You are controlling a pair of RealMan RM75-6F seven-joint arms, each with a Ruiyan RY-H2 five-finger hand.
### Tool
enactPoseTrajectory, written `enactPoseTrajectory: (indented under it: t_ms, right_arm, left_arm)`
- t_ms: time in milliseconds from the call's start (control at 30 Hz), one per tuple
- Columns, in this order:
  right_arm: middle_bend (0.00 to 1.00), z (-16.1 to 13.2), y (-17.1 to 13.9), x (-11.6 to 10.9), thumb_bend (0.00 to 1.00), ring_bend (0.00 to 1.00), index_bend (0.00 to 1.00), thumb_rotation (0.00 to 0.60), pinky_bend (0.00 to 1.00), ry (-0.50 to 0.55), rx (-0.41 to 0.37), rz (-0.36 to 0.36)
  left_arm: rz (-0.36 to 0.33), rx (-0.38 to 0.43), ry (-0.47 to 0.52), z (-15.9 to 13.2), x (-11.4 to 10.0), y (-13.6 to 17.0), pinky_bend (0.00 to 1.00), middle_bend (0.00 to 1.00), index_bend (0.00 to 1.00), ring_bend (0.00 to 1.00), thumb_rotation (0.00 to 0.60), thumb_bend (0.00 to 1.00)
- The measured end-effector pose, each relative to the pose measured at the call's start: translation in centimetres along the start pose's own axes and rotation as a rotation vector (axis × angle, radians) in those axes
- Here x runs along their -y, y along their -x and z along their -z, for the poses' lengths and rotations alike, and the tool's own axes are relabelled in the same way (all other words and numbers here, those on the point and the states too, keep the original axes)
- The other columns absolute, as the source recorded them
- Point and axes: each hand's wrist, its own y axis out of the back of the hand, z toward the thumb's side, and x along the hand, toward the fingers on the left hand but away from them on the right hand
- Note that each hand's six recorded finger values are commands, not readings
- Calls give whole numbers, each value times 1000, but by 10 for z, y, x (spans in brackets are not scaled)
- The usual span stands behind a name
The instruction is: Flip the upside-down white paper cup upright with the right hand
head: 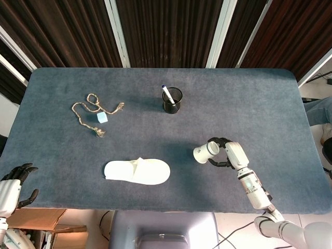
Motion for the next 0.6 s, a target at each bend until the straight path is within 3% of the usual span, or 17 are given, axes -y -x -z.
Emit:
enactPoseTrajectory:
  t_ms: [133,400,600]
  right_arm:
    - [456,10,-2,5,648,275,486,600,412,-32,19,-43]
    - [347,22,-8,-11,644,165,383,600,299,-137,57,-47]
    - [260,27,-13,-20,573,78,295,600,205,-224,85,-55]
  left_arm:
    - [-2,-1,0,0,-1,1,324,152,265,155,600,337]
    - [1,4,-6,-2,0,1,324,152,265,155,600,337]
    - [1,5,-8,-2,1,1,324,152,266,155,600,336]
